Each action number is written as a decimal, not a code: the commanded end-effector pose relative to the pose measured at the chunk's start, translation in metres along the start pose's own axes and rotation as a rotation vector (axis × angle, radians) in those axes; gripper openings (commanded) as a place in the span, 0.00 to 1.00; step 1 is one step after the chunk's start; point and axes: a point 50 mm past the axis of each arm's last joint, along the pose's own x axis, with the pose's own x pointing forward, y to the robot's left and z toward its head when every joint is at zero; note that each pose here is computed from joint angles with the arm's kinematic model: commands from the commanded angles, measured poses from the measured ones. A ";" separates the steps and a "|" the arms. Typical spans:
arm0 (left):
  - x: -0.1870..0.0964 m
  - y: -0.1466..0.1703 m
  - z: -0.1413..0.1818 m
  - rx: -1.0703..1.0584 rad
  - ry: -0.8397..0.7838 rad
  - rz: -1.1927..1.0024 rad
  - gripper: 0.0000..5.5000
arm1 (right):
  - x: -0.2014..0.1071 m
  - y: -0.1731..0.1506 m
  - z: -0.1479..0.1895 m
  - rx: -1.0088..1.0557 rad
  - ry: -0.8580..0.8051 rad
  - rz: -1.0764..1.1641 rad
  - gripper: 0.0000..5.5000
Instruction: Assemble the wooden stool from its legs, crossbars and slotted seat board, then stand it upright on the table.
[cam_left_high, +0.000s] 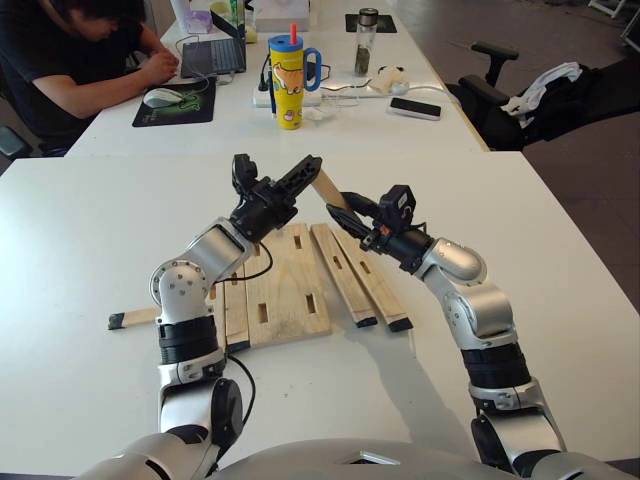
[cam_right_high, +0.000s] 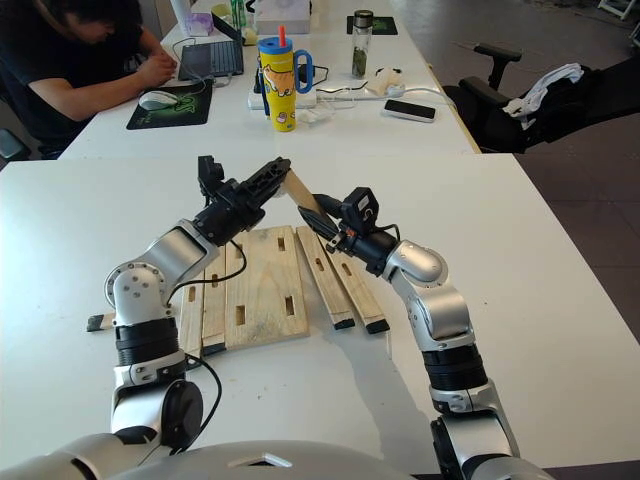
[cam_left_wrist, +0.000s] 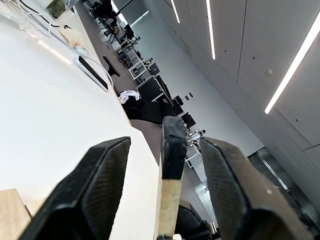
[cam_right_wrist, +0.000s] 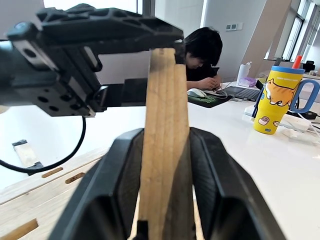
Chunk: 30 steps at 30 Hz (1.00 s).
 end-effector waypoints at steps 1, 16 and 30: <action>0.004 -0.002 0.000 0.002 0.001 0.002 0.32 | -0.001 0.003 0.000 -0.015 0.005 0.010 0.24; 0.002 -0.002 0.003 0.052 -0.015 0.018 0.07 | 0.000 -0.003 0.001 -0.031 0.004 -0.046 0.24; -0.058 -0.006 0.029 0.490 -0.302 0.280 0.07 | -0.041 -0.030 -0.036 -0.036 0.232 -0.213 0.45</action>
